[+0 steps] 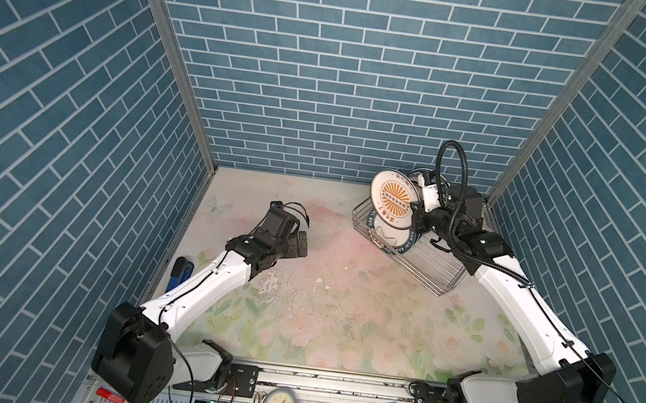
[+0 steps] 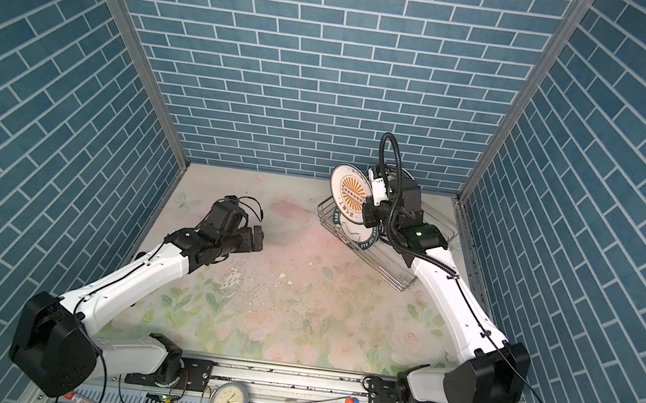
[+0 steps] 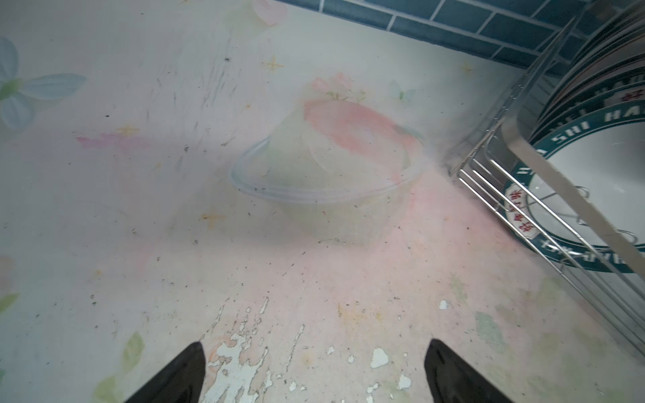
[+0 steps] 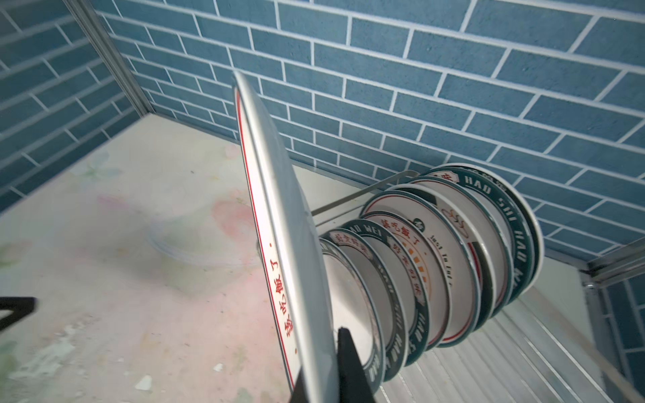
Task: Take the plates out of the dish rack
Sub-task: 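Pull the plate toward the left gripper while the left gripper reaches for it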
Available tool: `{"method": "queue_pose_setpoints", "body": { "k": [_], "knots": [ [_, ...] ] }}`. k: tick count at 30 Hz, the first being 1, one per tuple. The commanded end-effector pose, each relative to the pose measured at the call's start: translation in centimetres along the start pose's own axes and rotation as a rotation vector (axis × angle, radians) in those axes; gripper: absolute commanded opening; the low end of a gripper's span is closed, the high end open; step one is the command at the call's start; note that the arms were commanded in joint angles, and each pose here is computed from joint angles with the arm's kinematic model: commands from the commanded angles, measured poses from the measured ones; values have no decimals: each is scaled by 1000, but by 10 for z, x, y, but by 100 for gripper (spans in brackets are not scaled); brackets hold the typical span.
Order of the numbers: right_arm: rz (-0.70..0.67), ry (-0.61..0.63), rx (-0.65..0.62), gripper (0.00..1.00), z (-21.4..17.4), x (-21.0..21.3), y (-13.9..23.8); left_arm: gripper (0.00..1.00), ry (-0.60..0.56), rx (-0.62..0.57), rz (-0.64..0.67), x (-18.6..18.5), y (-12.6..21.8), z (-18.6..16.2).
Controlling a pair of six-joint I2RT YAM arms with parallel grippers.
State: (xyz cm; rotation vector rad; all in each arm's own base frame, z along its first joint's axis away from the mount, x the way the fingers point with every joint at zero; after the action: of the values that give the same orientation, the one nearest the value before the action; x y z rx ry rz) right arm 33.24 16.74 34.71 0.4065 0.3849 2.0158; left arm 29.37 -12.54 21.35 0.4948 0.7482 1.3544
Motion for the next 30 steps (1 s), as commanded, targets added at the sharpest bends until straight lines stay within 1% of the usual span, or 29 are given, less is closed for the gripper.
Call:
{"method": "queue_pose_setpoints", "body": {
  "k": [1,5,8,12,14,16,19,21,26,30],
  "knots": [
    [125,-257,23,0,3,15,8,99,5,-33,-134,-16,7,11],
    [171,-412,70,0,-8,19,-8,99,20,-76,-212,-22,16,14],
    [221,-511,88,0,-17,23,-21,99,30,-120,-237,-20,23,15],
    [292,-639,124,0,-28,29,-39,99,72,-119,-303,-19,21,16],
    [319,-678,132,0,-32,30,-46,99,79,-114,-346,-24,18,16],
    [373,-722,148,0,-37,35,-53,99,99,-117,-405,-28,14,17],
    [454,-770,163,0,-42,42,-59,99,152,-121,-518,-33,7,20],
    [483,-791,182,0,-48,45,-64,99,182,-122,-580,-35,2,22],
    [572,-838,214,0,-60,56,-71,96,202,-101,-594,-36,-11,21],
    [566,-834,245,0,-72,60,-75,90,231,-110,-684,-42,-13,27]
  ]
}}
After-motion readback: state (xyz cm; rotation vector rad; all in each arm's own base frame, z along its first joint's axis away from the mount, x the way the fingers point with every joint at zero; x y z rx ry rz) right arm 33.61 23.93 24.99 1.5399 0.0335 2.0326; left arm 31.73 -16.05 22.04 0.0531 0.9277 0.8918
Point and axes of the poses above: each gripper's point midway between its finger pads, its own y axis back along the fingers, its own x axis along the line the jaws close on, z = x × y, the point moved 6 cm from there along y, back along the fingers, and after that the axes turned 5 degrees about -y, right-handed, at the moved point
